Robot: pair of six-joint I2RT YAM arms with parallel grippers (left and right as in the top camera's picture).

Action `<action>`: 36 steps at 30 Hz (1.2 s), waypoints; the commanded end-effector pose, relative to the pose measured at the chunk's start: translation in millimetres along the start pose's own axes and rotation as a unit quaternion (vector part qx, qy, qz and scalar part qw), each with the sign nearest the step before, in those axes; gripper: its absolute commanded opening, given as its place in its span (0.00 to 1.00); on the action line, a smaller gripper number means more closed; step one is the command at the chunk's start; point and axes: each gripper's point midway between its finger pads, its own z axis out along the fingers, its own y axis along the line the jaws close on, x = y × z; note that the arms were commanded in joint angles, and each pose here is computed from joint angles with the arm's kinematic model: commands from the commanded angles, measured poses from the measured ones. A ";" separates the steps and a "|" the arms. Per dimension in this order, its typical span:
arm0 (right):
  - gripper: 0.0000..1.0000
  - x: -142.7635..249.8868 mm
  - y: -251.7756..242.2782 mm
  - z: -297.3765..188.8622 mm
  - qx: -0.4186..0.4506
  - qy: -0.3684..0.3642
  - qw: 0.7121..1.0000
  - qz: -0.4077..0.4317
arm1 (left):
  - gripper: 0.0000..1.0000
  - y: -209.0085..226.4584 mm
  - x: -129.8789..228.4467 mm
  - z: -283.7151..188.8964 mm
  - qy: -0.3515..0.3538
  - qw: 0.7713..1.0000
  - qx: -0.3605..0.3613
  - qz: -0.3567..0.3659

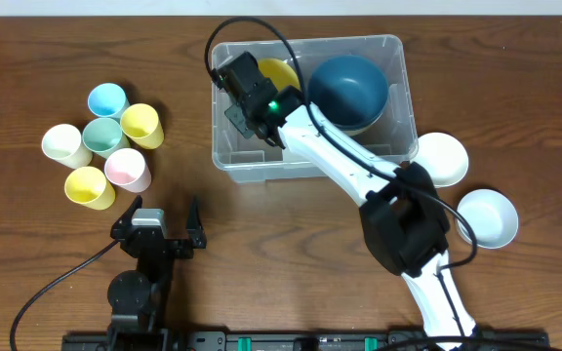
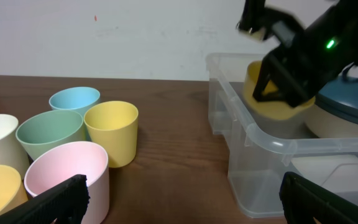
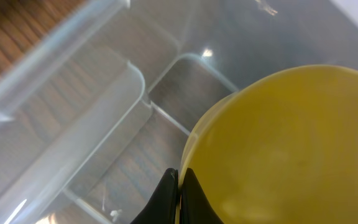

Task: Pack container
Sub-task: 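Lift the yellow bowl and lower it into the bin's left side, then open the right gripper and withdraw it right out of the bin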

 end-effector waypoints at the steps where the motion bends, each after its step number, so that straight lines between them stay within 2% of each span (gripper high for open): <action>1: 0.01 5.6 -4.1 12.1 0.007 0.006 1.000 -0.008 | 0.98 2.3 15.5 0.8 0.023 1.000 -0.004 -0.006; 12: 0.01 14.0 -22.4 29.8 0.017 0.012 1.000 0.006 | 0.98 2.2 15.5 0.8 0.023 1.000 -0.004 -0.006; 14: 0.17 14.2 -25.2 30.1 0.019 0.012 1.000 0.007 | 0.98 2.2 15.5 0.8 0.023 1.000 -0.004 -0.006; 17: 0.29 14.8 -26.0 30.2 0.019 0.013 1.000 0.008 | 0.98 2.2 15.5 0.8 0.023 1.000 -0.004 -0.006; 24: 0.31 8.3 -21.7 24.1 0.015 0.006 1.000 0.006 | 0.98 2.2 15.5 0.8 0.023 1.000 -0.004 -0.006; 28: 0.39 -20.6 -15.3 -11.6 0.011 -0.026 1.000 0.001 | 0.98 2.2 15.5 0.8 0.023 1.000 -0.004 -0.006; 31: 0.44 -45.0 -18.8 -62.6 0.009 -0.047 0.999 0.002 | 0.98 2.2 15.5 0.8 0.023 1.000 -0.004 -0.006; 36: 0.45 -49.3 -54.9 -141.7 0.030 -0.049 0.997 0.059 | 0.98 2.2 15.5 0.8 0.023 1.000 -0.004 -0.006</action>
